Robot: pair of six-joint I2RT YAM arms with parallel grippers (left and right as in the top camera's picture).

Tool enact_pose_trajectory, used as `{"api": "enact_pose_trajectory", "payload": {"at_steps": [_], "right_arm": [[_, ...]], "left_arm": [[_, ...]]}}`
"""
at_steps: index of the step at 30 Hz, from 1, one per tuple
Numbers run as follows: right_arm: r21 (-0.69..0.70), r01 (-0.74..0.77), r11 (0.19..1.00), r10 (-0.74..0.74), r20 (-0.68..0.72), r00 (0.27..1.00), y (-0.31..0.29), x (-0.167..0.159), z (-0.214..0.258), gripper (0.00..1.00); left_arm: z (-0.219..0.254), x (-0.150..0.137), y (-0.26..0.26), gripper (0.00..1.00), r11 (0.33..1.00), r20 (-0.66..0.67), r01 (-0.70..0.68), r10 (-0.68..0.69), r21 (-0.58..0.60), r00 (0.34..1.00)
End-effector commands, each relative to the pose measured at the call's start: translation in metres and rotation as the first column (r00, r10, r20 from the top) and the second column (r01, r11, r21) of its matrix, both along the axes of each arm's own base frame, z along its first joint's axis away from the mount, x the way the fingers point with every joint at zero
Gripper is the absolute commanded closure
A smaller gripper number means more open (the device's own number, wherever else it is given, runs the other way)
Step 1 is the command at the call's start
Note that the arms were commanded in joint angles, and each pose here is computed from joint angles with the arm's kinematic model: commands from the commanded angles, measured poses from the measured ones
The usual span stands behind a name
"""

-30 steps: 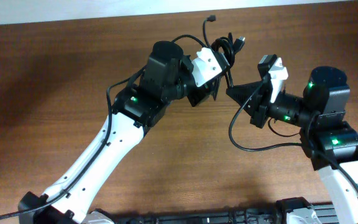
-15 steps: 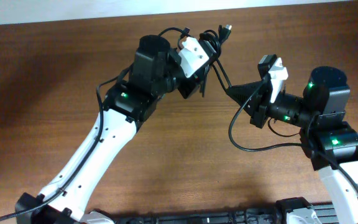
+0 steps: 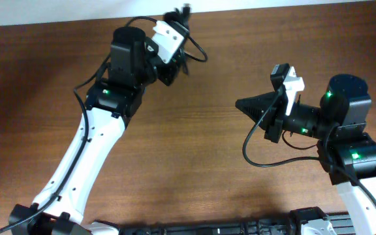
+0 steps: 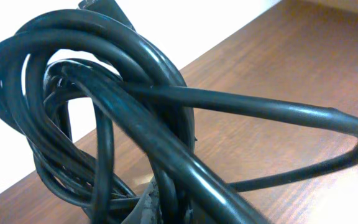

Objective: Untangle cables

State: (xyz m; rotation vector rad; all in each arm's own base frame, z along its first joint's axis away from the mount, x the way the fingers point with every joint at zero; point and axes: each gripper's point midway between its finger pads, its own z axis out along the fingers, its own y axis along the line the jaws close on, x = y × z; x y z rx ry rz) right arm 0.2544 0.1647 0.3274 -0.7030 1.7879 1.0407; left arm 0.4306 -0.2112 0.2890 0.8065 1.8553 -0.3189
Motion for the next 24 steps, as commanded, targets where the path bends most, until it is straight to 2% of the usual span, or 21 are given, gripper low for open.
{"api": "enact_pose_trajectory", "payload": {"at_steps": [1, 4, 5, 7, 8, 11, 14, 17, 19, 20, 24], "right_arm": [[0.018, -0.039, 0.999, 0.038, 0.019, 0.999, 0.004, -0.007, 0.010, 0.96], [0.017, -0.038, 0.999, 0.037, 0.021, 0.999, 0.004, -0.007, 0.011, 0.96], [0.011, -0.023, 1.000, 0.023, 0.019, 1.000, 0.003, -0.005, 0.009, 0.91], [-0.015, 0.040, 0.999, -0.040, 0.022, 0.999, -0.003, 0.005, 0.006, 0.65], [-0.031, 0.079, 0.996, -0.078, 0.024, 0.997, -0.006, 0.011, 0.003, 0.57], [-0.104, 0.259, 0.960, -0.255, 0.043, 0.966, -0.028, 0.035, -0.006, 0.43], [-0.152, 0.380, 0.912, -0.375, 0.064, 0.925, -0.046, 0.050, -0.011, 0.28], [-0.162, 0.406, 0.899, -0.400, 0.070, 0.914, -0.050, 0.053, -0.013, 0.21], [-0.162, 0.405, 0.900, -0.400, 0.068, 0.914, -0.050, 0.053, -0.013, 0.21], [-0.156, 0.392, 0.907, -0.387, 0.065, 0.920, -0.048, 0.051, -0.012, 0.21], [-0.098, 0.279, 0.955, -0.278, 0.024, 0.960, -0.030, 0.037, -0.007, 0.21]], "left_arm": [[0.010, 0.001, 0.003, 1.00, 1.000, 0.025, -0.030, 0.030, -0.007, 0.999], [0.011, -0.005, -0.005, 1.00, 0.999, 0.015, 0.020, -0.019, -0.027, 1.000], [0.012, -0.011, -0.012, 1.00, 0.997, 0.004, 0.068, -0.067, -0.047, 0.998], [0.013, -0.024, -0.025, 1.00, 0.983, -0.016, 0.161, -0.163, -0.088, 0.986], [0.015, -0.032, -0.033, 1.00, 0.968, -0.022, 0.222, -0.226, -0.118, 0.974], [0.029, -0.062, -0.048, 1.00, 0.876, -0.013, 0.422, -0.436, -0.232, 0.900], [0.047, -0.088, -0.039, 1.00, 0.746, 0.019, 0.570, -0.601, -0.346, 0.799], [0.060, -0.103, -0.023, 1.00, 0.647, 0.057, 0.642, -0.685, -0.412, 0.726], [0.074, -0.121, -0.013, 1.00, 0.530, 0.117, 0.719, -0.763, -0.450, 0.636], [0.083, -0.133, -0.007, 1.00, 0.452, 0.164, 0.768, -0.805, -0.454, 0.571], [0.085, -0.134, -0.007, 1.00, 0.444, 0.171, 0.774, -0.808, -0.451, 0.563]]}}
